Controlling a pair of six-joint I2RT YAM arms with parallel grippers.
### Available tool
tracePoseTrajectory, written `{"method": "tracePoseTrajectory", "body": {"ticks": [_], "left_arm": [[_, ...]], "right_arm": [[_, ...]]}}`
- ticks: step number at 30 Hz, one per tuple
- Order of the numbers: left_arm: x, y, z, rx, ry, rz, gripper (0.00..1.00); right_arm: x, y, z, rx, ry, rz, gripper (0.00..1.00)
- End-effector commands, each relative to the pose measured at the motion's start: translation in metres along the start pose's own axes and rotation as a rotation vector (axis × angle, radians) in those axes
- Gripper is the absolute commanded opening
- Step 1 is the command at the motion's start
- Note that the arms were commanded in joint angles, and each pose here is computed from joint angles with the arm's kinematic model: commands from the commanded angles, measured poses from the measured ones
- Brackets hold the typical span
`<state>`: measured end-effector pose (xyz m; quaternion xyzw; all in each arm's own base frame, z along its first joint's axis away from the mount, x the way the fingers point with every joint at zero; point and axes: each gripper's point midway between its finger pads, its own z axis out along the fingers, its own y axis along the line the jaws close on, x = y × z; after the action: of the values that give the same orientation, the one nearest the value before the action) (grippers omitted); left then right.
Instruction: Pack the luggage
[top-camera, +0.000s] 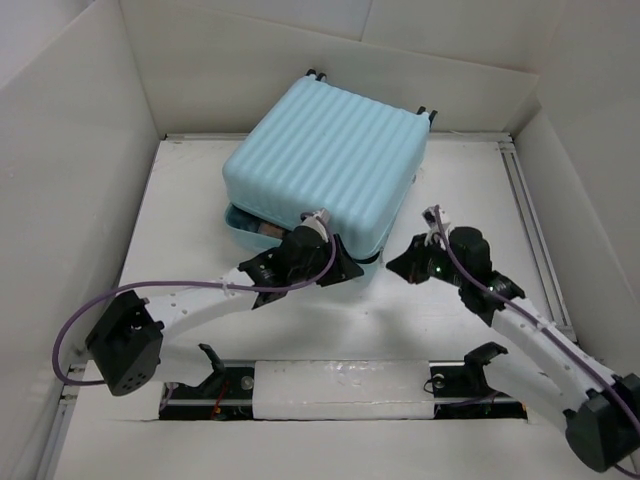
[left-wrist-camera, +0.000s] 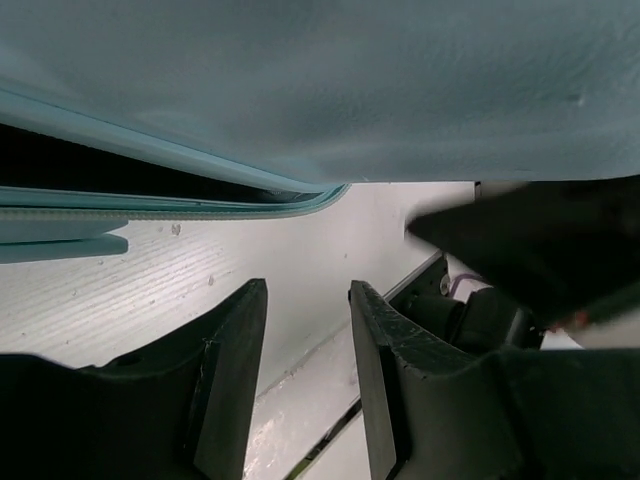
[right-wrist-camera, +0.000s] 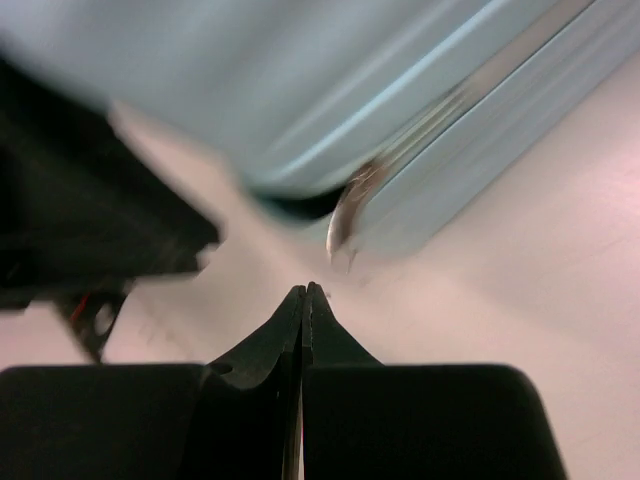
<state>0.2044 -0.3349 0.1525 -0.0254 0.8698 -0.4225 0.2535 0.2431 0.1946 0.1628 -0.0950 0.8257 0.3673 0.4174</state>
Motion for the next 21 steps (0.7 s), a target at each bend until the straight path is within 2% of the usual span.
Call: {"method": "tracePoseTrajectory", "body": {"ticks": [1,3,6,8,9,10,11,12,14,15,17,18,19,21], "left_arm": [[-0.013,-0.004,0.009,0.007,-0.049,-0.035,0.35],[-0.008,-0.014,0.01,0.033,-0.034,-0.024,0.35],[-0.008,-0.026,0.008,0.046,-0.026,-0.016,0.35],[-0.013,-0.038,-0.008,0.056,-0.05,-0.008,0.35],[-0.013,-0.039,-0.015,0.049,-0.058,-0.004,0.35],[-0.028,-0.048,-0.034,0.061,-0.131,-0.006,0.35],[-0.035,-0.046,-0.044,0.044,-0.167,0.009,0.37],[-0.039,-0.04,-0.055,-0.001,-0.184,0.016,0.39],[-0.074,-0.02,-0.082,-0.086,-0.316,-0.001,0.45],[-0.082,-0.001,-0.092,-0.161,-0.329,-0.005,0.47],[-0.104,0.023,-0.105,-0.231,-0.367,-0.022,0.48],[-0.132,0.048,-0.12,-0.286,-0.437,-0.067,0.48],[-0.142,0.063,-0.128,-0.322,-0.451,-0.065,0.5],[-0.164,0.106,-0.154,-0.382,-0.511,-0.153,0.5]], "right_arm": [[0.045,0.032,-0.026,-0.003,0.167,0.075,0.0],[0.05,0.063,-0.029,-0.072,0.172,0.115,0.0],[0.059,0.079,-0.019,-0.082,0.182,0.161,0.0],[0.049,0.097,-0.017,-0.089,0.155,0.13,0.0],[0.052,0.092,-0.018,-0.034,0.17,0.121,0.0],[0.047,0.089,-0.02,0.009,0.153,0.099,0.0],[0.03,0.08,-0.023,0.074,0.087,0.08,0.0],[0.029,0.074,-0.025,0.099,0.075,0.058,0.05],[0.017,0.054,-0.027,0.139,0.051,0.025,0.18],[0.017,0.046,-0.024,0.146,0.062,0.019,0.32],[0.014,0.032,-0.016,0.156,0.079,-0.005,0.46],[0.01,0.019,-0.015,0.186,0.076,0.002,0.52],[0.0,0.018,-0.014,0.195,0.059,-0.007,0.58],[-0.016,0.005,-0.013,0.234,0.037,-0.037,0.61]]}}
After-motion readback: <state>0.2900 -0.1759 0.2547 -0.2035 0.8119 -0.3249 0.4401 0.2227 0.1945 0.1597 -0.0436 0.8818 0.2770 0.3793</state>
